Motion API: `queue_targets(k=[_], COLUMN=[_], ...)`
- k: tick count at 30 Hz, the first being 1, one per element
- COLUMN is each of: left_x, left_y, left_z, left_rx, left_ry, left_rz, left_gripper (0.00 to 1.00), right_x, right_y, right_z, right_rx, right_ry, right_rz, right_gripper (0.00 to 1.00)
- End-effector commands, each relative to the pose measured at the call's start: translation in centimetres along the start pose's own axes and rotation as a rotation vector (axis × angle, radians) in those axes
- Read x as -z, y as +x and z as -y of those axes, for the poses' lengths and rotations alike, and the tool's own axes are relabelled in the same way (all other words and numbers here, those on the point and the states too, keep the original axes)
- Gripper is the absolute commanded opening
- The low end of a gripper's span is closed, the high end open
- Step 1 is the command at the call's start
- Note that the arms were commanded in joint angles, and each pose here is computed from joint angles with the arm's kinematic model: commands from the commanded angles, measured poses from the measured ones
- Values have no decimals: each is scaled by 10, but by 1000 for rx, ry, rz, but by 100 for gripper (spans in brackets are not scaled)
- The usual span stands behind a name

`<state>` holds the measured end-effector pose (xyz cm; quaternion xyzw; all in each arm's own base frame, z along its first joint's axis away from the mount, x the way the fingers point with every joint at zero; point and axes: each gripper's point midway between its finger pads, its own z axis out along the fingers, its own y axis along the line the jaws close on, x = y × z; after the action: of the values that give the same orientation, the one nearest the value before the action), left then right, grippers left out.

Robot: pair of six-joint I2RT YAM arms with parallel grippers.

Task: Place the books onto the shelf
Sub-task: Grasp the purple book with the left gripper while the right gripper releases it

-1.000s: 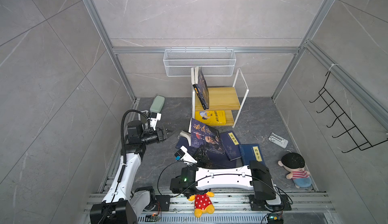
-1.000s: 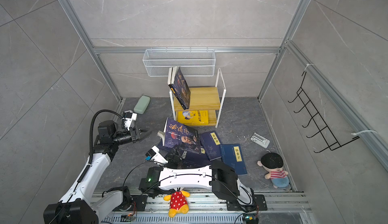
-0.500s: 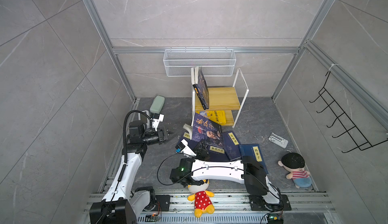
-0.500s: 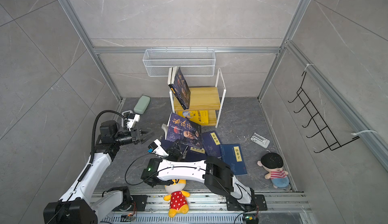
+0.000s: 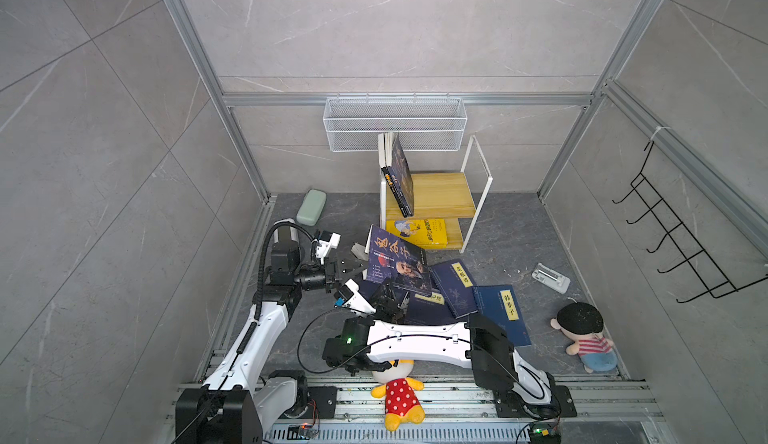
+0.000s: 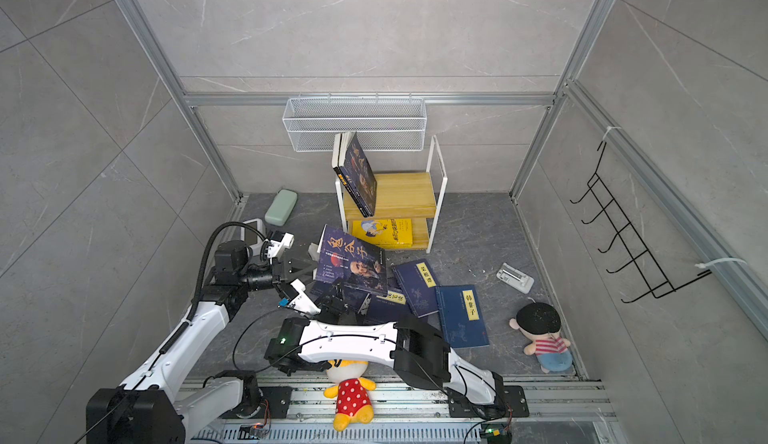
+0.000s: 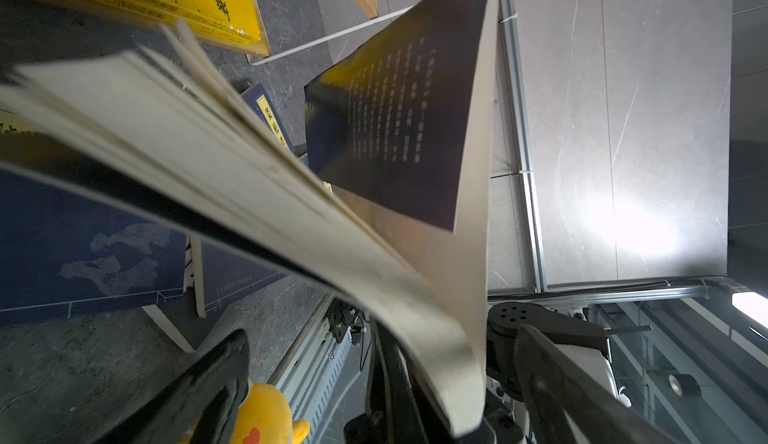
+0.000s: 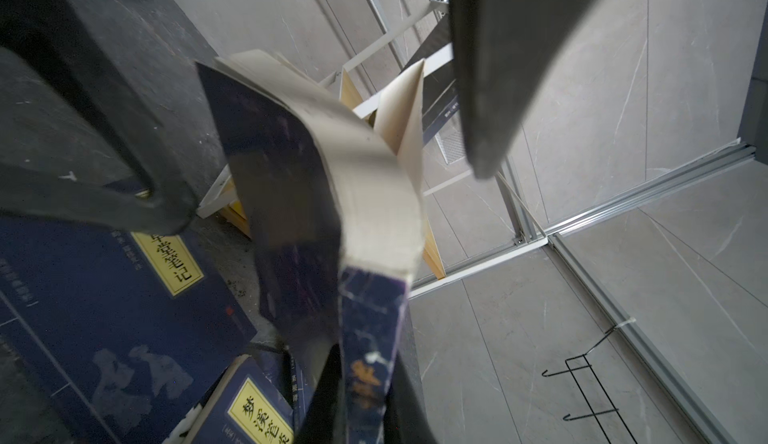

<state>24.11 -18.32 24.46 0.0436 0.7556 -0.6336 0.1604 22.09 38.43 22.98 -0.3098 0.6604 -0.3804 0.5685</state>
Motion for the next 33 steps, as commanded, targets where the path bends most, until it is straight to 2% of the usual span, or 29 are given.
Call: queue_targets(k=[1, 6, 8, 12, 18, 20, 21, 22, 24, 26, 29, 33], left_x=[-2, -5, -5, -5, -3, -2, -1, 0, 3, 4, 6, 8], left_y=[-11, -16, -18, -19, -24, -22, -22, -22, -23, -22, -24, -27], left_z=[11, 11, 11, 10, 7, 8, 9, 10, 13, 15, 16, 14], left_rx=[-46, -61, -50, -65, -62, -71, -74, -70, -70, -81, -78, -81], left_ry=[22, 24, 24, 10, -16, -15, -12, -11, -3, 1, 4, -2], left_rz=[12, 9, 9, 19, 37, 37, 37, 37, 37, 37, 42, 50], left_gripper=[100, 99, 91, 61, 3, 0, 0, 0, 0, 0, 0, 0], right_x=[11, 24, 27, 31, 37, 36, 35, 35, 35, 34, 29, 25], right_y=[-12, -14, -14, -12, -13, -12, -11, -10, -5, 0, 12, 35], right_z=[5, -7, -12, -17, -17, -19, -19, -19, -12, -4, 12, 43], right_rx=[179, 191, 221, 222, 231, 254, 274, 287, 275, 267, 286, 171], right_ry=[36, 29, 30, 32, 34, 45, 51, 54, 61, 77, 87, 72], right_rz=[78, 117, 124, 146, 170, 184, 189, 194, 216, 259, 264, 266], right_gripper=[0, 0, 0, 0, 0, 0, 7, 16, 41, 57, 63, 71])
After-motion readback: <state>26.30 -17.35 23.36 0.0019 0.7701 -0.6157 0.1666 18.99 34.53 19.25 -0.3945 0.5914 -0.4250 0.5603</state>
